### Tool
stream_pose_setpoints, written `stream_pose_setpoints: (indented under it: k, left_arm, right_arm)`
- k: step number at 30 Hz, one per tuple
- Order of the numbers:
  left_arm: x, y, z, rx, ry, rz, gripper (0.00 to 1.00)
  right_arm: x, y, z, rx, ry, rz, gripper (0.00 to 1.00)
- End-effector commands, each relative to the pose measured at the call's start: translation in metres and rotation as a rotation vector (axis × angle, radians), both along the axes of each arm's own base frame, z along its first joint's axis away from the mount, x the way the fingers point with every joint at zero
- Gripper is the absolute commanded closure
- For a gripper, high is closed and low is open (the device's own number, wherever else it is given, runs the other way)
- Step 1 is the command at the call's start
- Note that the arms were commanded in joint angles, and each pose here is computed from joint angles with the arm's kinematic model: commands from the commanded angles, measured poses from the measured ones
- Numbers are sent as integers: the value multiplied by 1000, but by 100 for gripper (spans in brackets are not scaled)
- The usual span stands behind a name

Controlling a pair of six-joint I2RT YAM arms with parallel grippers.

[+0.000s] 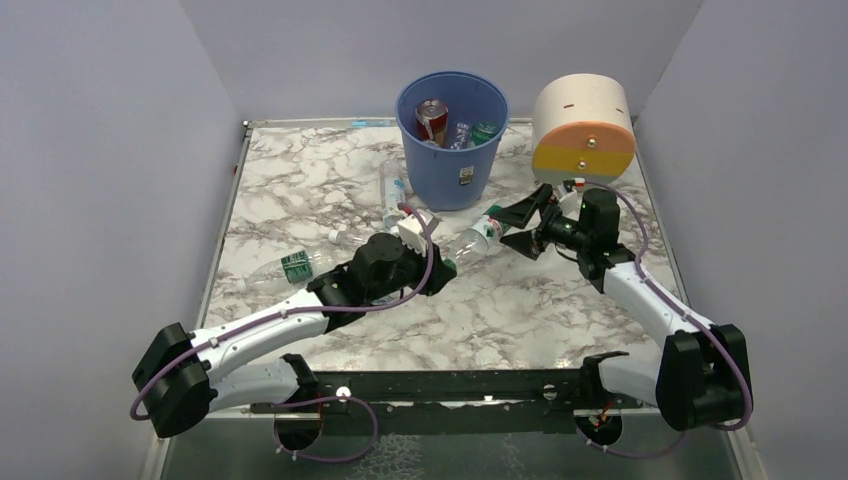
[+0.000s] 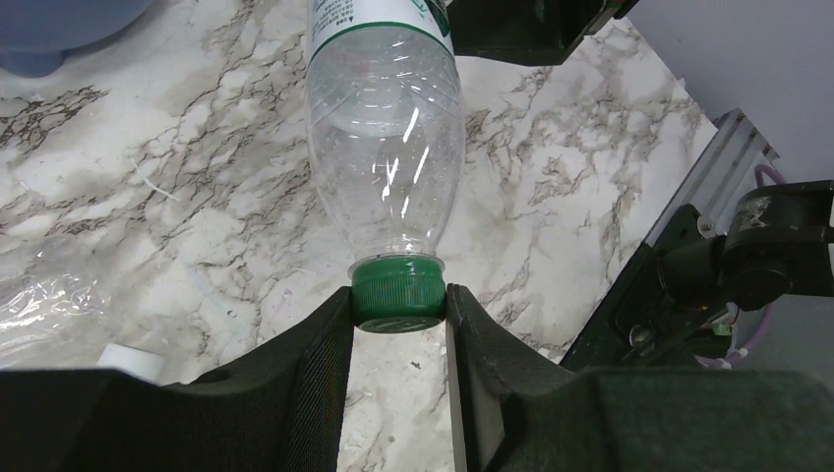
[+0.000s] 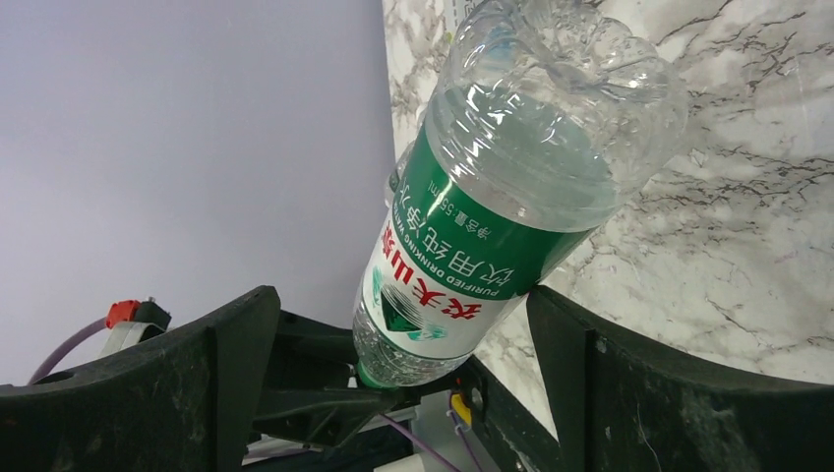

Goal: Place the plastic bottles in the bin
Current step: Pick up the plastic bottle at the center of the board.

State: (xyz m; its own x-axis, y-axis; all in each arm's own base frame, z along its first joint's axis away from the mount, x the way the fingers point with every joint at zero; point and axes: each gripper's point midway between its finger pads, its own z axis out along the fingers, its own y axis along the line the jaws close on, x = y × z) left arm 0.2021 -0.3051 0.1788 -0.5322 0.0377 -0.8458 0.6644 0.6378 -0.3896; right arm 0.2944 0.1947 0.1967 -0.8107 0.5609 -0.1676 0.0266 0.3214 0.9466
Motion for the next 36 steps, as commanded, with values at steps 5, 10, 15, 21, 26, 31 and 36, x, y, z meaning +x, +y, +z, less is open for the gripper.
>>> stream_pose_setpoints:
  k: [5, 10, 15, 21, 26, 31, 36]
  left_arm:
    - [-11, -16, 35, -132, -48, -11, 69]
    - [-13, -19, 42, -151, -56, -14, 69]
    - [-16, -22, 46, -149, -56, -35, 69]
    - [-20, -19, 49, -148, -40, -26, 69]
    - [-20, -16, 52, -146, -40, -15, 67]
    - [-20, -13, 53, -138, -41, -9, 56]
    - [-19, -11, 54, -132, -41, -1, 38]
  right_arm:
    - [2, 4, 3, 12, -22, 25, 1]
    - [2, 4, -5, 3, -5, 30, 1]
    - [5, 5, -6, 9, -9, 31, 0]
    - [9, 5, 1, 5, -33, 27, 16]
    - [12, 5, 7, -4, -53, 28, 27]
    - [14, 5, 16, -13, -78, 27, 35]
    - [17, 4, 25, -19, -104, 26, 39]
